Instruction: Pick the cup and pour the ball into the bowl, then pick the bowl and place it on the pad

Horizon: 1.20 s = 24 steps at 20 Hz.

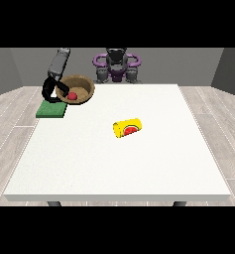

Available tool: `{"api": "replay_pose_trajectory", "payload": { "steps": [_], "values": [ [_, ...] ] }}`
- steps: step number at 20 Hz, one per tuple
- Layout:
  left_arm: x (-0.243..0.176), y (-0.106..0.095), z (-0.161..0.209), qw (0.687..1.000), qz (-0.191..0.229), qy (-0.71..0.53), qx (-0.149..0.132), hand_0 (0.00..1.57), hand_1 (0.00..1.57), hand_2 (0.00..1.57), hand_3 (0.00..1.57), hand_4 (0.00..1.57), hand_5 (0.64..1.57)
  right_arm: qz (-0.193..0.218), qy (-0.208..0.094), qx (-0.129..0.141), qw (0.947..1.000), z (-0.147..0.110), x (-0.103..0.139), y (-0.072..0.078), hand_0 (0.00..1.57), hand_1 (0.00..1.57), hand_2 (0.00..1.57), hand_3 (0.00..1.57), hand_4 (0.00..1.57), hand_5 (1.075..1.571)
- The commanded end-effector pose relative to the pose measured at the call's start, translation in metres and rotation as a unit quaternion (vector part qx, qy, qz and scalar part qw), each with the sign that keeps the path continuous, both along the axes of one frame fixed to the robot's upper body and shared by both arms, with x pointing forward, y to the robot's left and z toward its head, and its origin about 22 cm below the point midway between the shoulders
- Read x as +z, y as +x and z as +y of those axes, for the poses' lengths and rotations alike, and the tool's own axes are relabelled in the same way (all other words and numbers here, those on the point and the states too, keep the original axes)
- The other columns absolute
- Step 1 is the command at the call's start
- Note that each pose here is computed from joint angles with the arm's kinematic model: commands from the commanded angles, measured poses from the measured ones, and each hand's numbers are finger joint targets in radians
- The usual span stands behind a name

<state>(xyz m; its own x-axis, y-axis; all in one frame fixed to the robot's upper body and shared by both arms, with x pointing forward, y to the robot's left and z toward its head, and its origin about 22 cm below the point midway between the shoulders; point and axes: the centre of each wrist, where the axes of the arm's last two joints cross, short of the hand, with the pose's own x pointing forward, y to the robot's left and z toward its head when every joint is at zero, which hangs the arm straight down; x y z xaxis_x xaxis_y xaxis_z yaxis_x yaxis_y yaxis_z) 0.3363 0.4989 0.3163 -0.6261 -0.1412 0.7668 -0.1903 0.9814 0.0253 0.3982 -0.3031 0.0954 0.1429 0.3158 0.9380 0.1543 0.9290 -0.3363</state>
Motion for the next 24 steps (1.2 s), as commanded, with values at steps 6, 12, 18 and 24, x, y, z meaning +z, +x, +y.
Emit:
{"api": "replay_pose_trajectory", "payload": {
  "steps": [6, 12, 18, 24],
  "values": [
    [0.012, -0.005, -0.009, 1.000, -0.019, 0.014, 0.002, 0.00, 0.00, 0.00, 0.00, 0.00, 1.534, -0.035, 0.011, -0.023, 0.9991, -0.106, 0.003, -0.024, 1.57, 1.57, 1.57, 1.17, 1.29, 1.534],
    [0.056, -0.024, -0.013, 0.997, -0.070, 0.029, -0.003, 0.00, 0.00, 0.00, 0.00, 0.20, 1.532, -0.079, 0.038, -0.040, 0.9953, -0.135, 0.024, -0.022, 1.57, 1.57, 1.57, 0.78, 1.29, 1.551],
    [0.060, -0.025, -0.032, 0.996, -0.084, 0.034, -0.015, 0.00, 0.00, 0.00, 0.00, 0.00, 1.538, -0.091, 0.005, -0.039, 0.9951, -0.166, 0.024, -0.036, 1.57, 1.57, 1.57, 0.21, 1.28, 1.554],
    [0.048, -0.019, -0.026, 0.999, -0.049, 0.020, -0.006, 0.00, 0.00, 0.00, 0.00, 0.00, 1.529, -0.076, 0.009, -0.036, 0.9964, -0.168, 0.042, -0.032, 1.57, 1.57, 1.57, 0.71, 1.26, 1.559]
  ]
}}
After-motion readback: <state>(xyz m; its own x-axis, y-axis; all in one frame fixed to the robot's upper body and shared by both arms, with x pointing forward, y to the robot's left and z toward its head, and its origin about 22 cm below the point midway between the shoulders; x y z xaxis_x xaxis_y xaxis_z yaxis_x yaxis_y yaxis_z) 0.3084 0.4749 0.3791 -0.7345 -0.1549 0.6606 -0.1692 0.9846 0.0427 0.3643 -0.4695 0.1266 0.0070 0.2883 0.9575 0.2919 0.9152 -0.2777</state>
